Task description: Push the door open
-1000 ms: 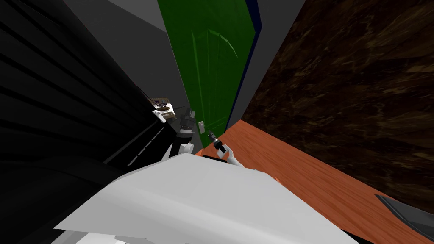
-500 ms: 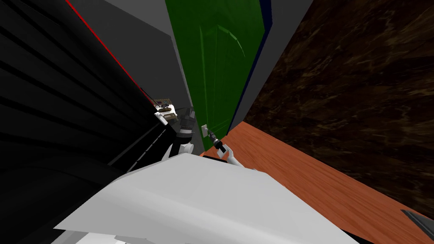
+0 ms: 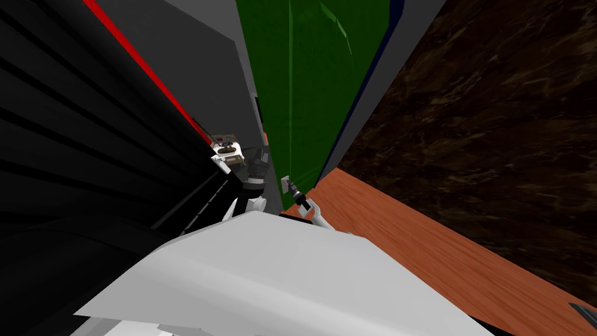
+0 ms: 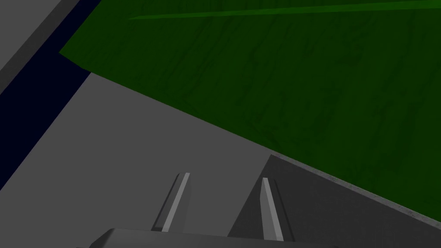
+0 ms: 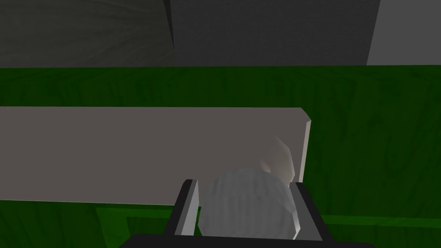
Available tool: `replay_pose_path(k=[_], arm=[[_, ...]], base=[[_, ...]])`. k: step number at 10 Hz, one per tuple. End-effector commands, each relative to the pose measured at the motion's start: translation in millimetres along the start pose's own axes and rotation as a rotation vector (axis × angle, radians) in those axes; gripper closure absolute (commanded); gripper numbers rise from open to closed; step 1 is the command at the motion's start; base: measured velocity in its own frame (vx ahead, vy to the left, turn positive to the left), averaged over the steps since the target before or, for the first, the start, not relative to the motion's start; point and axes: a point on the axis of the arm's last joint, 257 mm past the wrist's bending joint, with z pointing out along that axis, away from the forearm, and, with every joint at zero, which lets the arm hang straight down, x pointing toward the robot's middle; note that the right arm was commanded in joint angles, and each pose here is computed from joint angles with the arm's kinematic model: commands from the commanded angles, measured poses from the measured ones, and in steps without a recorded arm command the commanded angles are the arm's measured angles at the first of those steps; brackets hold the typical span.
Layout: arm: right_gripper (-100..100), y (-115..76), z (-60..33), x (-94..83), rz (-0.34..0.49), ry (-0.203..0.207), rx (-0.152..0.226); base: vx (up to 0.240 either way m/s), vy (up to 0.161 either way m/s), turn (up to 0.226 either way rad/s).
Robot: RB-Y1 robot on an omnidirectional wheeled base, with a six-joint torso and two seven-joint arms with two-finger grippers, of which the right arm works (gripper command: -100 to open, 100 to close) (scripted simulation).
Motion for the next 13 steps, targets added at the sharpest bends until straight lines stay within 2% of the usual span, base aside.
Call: replay_pose_path(k=[1,5,7,13], arm=[[100,-0.6,-0.4,-0.2,0.0,0.0,0.001],[100,-0.6,-0.4,-0.2,0.0,0.0,0.001],[100,0.5,-0.9,-1.4,-0.004,-0.005,0.0],[100,-5.0,-10.5,-6.6,-0.014,-0.029,0.011]], base=[[-0.012,-0.024,0.02],[-0.001,-0.004,0.004],[0.06,0.132,-0.077],[0.096,0.165,-0.094]])
